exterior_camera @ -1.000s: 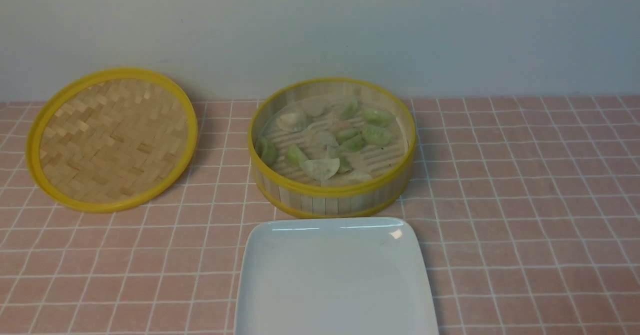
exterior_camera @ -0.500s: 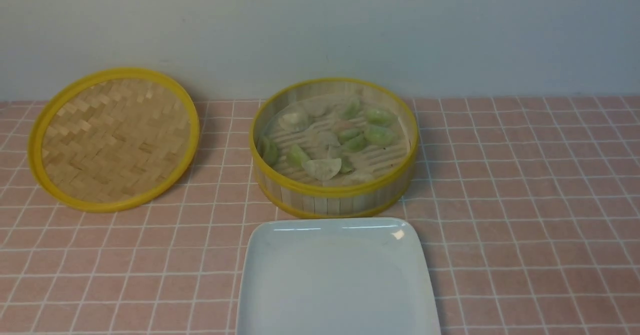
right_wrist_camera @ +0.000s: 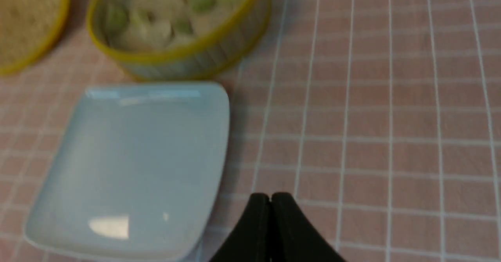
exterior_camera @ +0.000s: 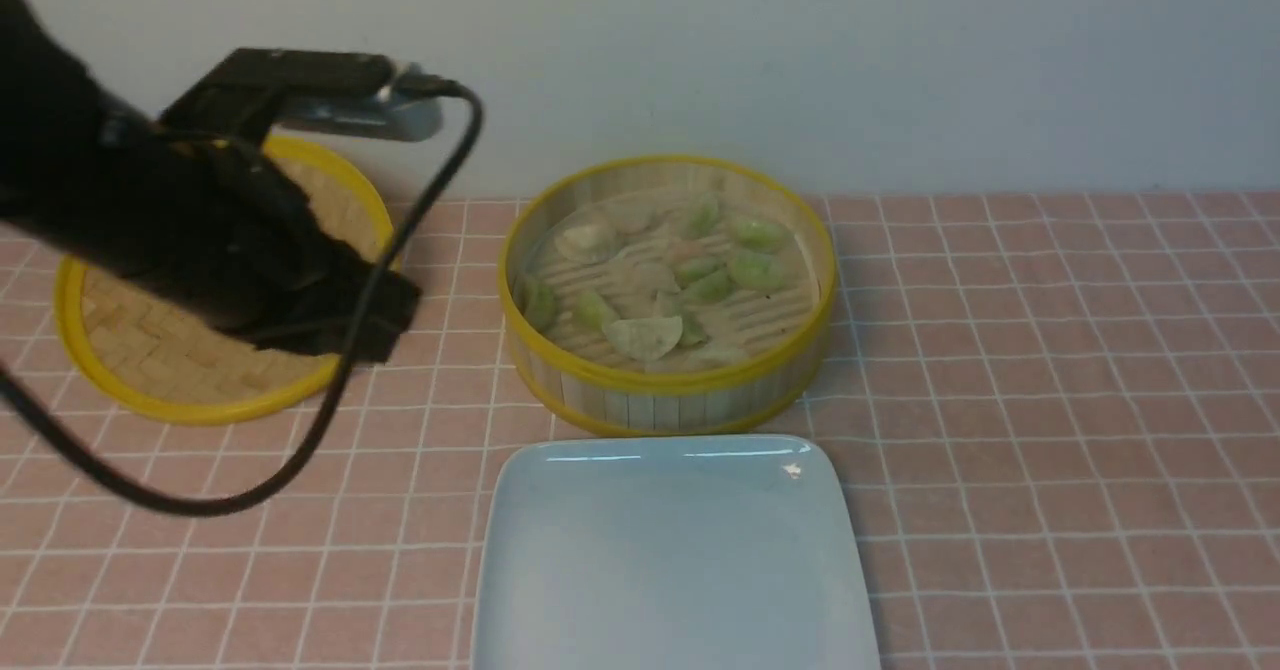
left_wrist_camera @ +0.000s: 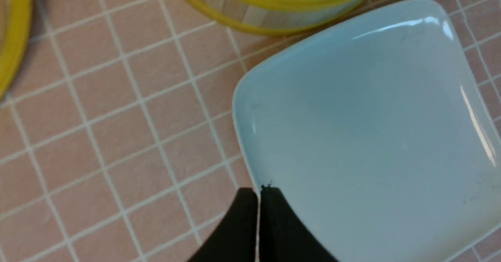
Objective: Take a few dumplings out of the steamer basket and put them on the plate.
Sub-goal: Use the left arm to grab a dumpling from the steamer
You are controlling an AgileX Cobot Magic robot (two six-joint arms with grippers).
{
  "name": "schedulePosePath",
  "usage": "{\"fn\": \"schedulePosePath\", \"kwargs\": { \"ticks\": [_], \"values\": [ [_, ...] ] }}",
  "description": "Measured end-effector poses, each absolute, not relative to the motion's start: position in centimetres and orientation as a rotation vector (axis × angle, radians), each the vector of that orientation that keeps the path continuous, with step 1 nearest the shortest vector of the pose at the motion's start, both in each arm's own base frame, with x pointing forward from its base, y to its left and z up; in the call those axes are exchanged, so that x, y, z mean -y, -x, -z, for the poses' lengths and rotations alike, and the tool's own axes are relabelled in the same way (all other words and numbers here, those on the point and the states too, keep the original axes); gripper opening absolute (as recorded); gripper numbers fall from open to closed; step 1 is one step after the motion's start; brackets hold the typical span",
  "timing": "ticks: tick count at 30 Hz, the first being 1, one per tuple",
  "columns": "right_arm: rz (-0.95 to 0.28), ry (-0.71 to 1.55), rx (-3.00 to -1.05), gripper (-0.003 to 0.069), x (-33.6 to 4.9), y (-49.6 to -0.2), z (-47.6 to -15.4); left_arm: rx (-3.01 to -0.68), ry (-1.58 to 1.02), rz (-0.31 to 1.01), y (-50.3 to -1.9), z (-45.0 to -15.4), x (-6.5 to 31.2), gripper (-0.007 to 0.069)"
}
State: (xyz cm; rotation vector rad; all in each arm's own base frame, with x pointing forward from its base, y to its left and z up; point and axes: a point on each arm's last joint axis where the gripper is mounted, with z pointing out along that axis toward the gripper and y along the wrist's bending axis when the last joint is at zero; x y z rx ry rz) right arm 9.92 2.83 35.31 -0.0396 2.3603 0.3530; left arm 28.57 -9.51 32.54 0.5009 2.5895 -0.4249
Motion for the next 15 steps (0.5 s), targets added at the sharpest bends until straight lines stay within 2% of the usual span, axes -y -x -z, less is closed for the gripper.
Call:
{"fn": "schedulePosePath", "kwargs": {
  "ticks": [2,8,11,15],
  "values": [
    [-0.314,0.08,-2.47,-0.0015,-2.9,-11.9,-35.8,-2.572,-0.548,0.428,-30.2,-32.7,11.0,-0.0006],
    [-0.289,0.094,-2.559,-0.0015,-3.2,-15.2,-35.9,-2.554,-0.645,0.382,-35.2,-31.4,14.5,0.0006],
    [-0.287,0.098,-2.574,-0.0015,-3.2,-15.4,-35.7,-2.541,-0.694,0.321,-37.4,-30.3,15.8,0.0053],
    [-0.287,0.098,-2.575,-0.0015,-3.2,-15.4,-35.7,-2.531,-0.753,0.234,-40.1,-28.2,17.3,0.0194]
  ]
}}
